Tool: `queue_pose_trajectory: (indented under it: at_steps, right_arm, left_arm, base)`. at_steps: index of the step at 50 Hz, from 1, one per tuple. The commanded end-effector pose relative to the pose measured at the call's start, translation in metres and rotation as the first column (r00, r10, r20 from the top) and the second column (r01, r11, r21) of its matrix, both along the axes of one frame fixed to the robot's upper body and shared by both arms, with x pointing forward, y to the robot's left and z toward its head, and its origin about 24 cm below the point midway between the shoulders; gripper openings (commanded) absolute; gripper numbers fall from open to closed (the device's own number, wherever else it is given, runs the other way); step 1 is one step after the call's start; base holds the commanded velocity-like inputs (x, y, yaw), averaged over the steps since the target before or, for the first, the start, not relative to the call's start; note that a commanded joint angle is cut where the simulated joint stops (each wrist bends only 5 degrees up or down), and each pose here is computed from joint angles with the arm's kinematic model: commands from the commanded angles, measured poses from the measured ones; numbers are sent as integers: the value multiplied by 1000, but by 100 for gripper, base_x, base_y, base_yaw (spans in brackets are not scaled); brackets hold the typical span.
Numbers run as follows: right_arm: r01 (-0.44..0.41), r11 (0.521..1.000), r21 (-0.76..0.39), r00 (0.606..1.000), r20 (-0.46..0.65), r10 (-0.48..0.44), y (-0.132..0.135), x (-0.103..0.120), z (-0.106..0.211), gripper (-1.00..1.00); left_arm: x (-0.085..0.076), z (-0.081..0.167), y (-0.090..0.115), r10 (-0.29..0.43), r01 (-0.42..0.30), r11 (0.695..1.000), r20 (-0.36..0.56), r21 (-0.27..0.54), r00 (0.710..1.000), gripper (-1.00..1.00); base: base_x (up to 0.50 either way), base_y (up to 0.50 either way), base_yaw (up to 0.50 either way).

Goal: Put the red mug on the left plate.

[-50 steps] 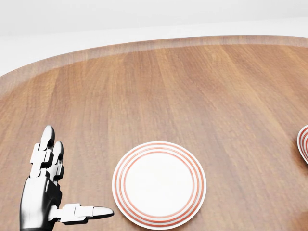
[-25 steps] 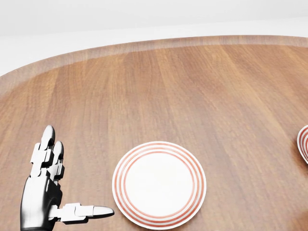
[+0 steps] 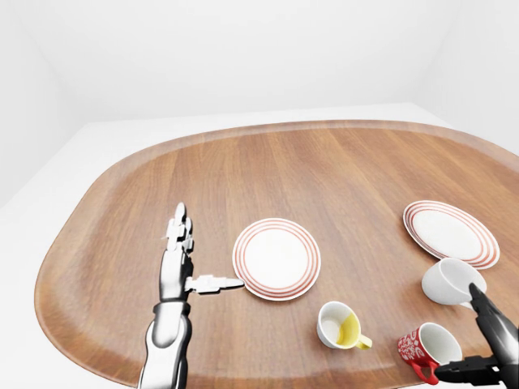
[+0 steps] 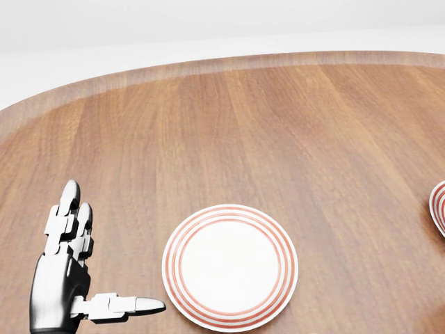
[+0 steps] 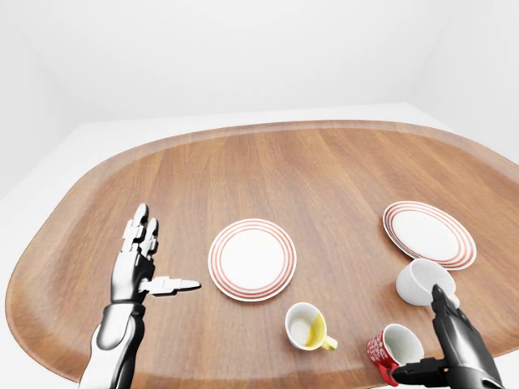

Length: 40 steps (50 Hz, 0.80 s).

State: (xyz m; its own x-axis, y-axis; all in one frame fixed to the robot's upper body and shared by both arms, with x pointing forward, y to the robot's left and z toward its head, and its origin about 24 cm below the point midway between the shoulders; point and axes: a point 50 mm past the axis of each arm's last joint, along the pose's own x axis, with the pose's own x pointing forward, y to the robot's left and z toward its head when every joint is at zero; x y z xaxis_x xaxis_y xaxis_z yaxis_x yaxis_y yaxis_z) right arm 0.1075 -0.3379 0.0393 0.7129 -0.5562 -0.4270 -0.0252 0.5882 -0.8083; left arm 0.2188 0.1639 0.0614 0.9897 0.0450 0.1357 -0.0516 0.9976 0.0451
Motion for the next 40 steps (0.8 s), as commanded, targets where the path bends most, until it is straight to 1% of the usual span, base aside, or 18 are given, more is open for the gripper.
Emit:
queue_pose_trajectory:
  at_steps: [1, 8, 15, 16, 33, 35, 40]
  right_arm:
    - [7, 1000, 13, 1000, -8, -7, -1, -1, -6, 100]
    - [7, 1000, 17, 1000, -14, -7, -1, -1, -8, 100]
    - [-7, 1000, 24, 1000, -15, 7, -1, 6, -13, 100]
    - [-5, 999, 33, 1000, -18, 5, -1, 7, -17, 100]
    - [-7, 999, 43, 1000, -23, 8, -2, 6, -20, 100]
    - [-13, 998, 65, 1000, -27, 15, -3, 13, -28, 100]
    - [-15, 998, 67, 999, -28, 17, -3, 12, -29, 100]
  left_arm:
    - [0, 0, 0, 0, 0, 1000, -2, 0, 1000, 100]
    - [0, -1, 0, 1, -1, 1000, -3, 0, 1000, 100]
    - [0, -2, 0, 1, -1, 1000, -7, 1, 1000, 100]
    - [0, -1, 1, 4, -4, 1000, -6, -1, 1000, 100]
    - [0, -2, 0, 2, -2, 1000, -9, 0, 1000, 100]
    - [0, -3, 0, 2, -2, 1000, -11, 0, 1000, 100]
    - [1, -3, 1, 2, -2, 1000, -12, 0, 1000, 100]
  base:
    - [0, 0, 0]
    - [0, 0, 0]
    - [0, 0, 0]
    - [0, 0, 0]
    - [0, 0, 0]
    - [0, 0, 0]
    - [0, 0, 0]
